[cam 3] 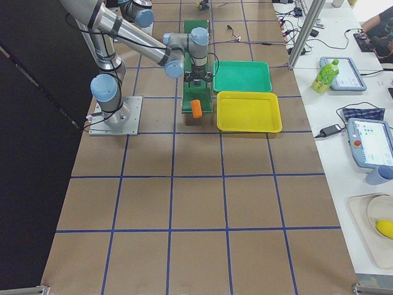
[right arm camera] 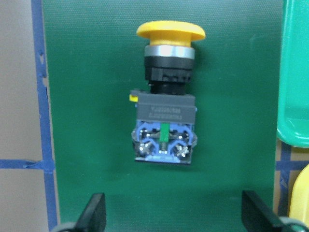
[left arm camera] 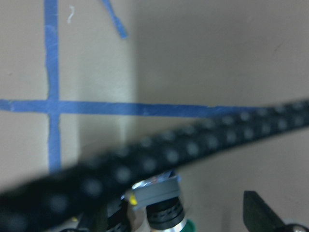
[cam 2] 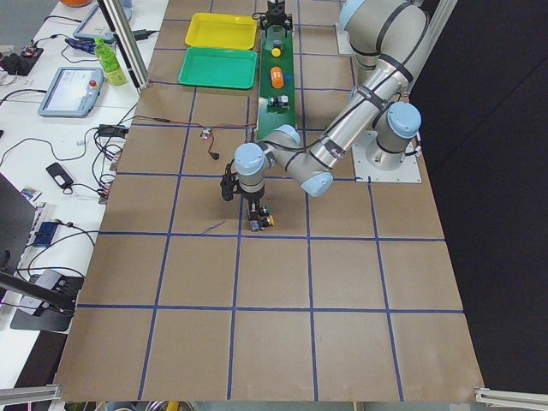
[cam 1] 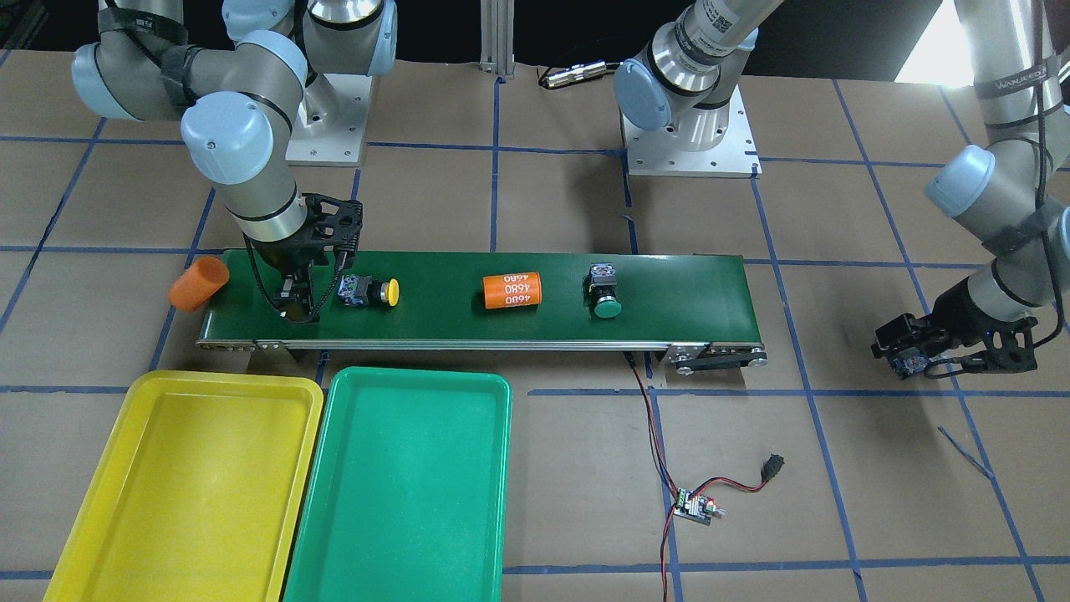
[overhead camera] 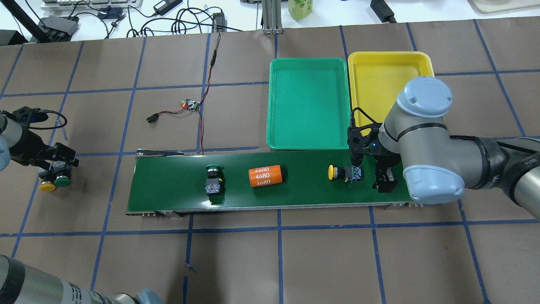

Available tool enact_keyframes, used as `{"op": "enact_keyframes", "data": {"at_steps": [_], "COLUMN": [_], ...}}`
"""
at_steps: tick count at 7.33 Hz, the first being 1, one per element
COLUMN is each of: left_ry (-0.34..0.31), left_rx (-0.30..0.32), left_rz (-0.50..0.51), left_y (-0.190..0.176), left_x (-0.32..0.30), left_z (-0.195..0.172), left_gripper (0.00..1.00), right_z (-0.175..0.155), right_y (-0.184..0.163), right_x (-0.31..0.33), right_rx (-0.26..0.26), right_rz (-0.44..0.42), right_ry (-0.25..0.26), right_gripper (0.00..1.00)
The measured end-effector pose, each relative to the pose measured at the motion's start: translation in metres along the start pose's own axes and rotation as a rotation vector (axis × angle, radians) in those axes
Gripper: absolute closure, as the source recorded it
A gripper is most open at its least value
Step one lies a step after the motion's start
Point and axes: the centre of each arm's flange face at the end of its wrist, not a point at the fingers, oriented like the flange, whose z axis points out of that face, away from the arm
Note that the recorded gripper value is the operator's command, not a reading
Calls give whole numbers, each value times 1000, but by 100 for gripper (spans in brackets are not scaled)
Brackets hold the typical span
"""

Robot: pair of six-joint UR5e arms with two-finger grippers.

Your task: Sort buttons by color to trays

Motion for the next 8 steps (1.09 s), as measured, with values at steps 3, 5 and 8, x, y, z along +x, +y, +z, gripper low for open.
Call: {"op": "enact_keyframes", "data": {"at_steps": [3,5,8], "left_ry": [9,8,-13], "left_rx": [-14,-18,-3], "left_rz": [14,30,40], "left_y": [0,0,-4], "left_x": [0,-3,-6], "left_z": [9,11,4], "left_gripper": [0,0,0], "right_z": [1,2,2], "right_y": [0,0,0], "right_x": [0,0,0], "right_rx": [1,1,-1], "right_rz": [-2,-3,-5], "right_ry": [-2,-3,-4], "right_gripper": [0,0,30]}}
